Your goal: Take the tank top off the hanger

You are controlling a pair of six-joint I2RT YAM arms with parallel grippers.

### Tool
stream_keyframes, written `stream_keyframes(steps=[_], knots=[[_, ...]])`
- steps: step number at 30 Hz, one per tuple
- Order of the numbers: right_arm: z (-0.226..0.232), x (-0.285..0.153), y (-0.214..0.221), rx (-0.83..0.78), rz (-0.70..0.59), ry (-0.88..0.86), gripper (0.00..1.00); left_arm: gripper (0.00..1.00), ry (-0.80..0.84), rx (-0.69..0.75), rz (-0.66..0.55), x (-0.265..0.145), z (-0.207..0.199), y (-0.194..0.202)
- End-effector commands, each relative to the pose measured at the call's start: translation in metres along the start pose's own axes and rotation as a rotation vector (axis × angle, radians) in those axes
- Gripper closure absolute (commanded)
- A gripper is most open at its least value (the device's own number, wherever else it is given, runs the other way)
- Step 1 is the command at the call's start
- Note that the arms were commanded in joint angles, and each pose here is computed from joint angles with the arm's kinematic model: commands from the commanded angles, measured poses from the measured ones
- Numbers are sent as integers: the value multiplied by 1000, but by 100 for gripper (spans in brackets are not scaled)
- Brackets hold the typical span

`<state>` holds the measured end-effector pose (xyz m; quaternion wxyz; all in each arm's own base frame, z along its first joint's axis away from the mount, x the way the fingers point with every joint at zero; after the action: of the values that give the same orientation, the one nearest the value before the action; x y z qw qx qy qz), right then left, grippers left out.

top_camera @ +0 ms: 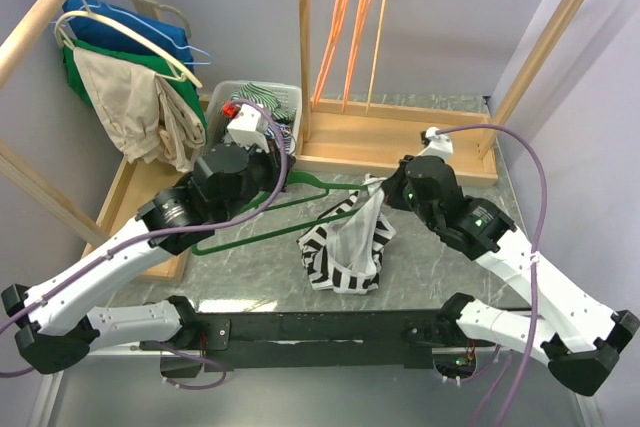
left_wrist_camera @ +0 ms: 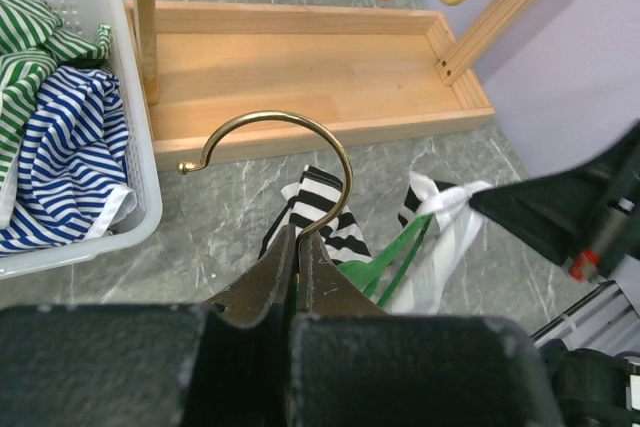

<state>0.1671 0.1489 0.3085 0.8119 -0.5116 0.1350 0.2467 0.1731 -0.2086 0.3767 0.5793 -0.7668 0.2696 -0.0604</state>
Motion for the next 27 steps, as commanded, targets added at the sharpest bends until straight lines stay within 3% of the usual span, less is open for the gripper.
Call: stream_keyframes(steps=[1, 9, 14, 16, 17, 19, 21, 23, 27], knots=[[-19, 8, -6, 41, -26, 90, 100, 99, 69, -3, -70, -18, -2, -16], [-36, 15, 4, 54, 11, 128, 100, 99, 17, 7, -101, -33, 11, -19], [-24, 15, 20, -10, 135, -84, 99, 99, 24, 20, -125, -37, 13, -22], [-23, 8, 22, -18, 156, -138, 60, 99, 31, 38, -131, -37, 13, -22], [-24, 6, 23, -44, 149, -160, 46, 99, 38, 44, -137, -37, 12, -24], [-28, -11, 17, -50, 83, -195, 31, 99, 84, 78, -128, -37, 9, -24], [-32, -33, 7, -106, -27, -270, 21, 99, 166, 115, -125, -39, 3, -22], [-30, -44, 1, -170, -52, -326, 18, 99, 221, 140, -133, -39, 1, -20], [-22, -48, 0, -277, 8, -410, 17, 99, 414, 195, -109, -45, -11, -13]])
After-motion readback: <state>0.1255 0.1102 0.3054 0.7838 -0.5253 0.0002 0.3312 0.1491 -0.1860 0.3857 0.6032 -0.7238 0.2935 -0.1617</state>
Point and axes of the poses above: each gripper's point midway between its finger pads, its own x axis out along the fingers, its own z axis along the line the jaws close on, y = z × x, the point moved 9 cm from there along -x, back along the fingers, and after that the axes turned 2 degrees about x, right-handed, at the moved point
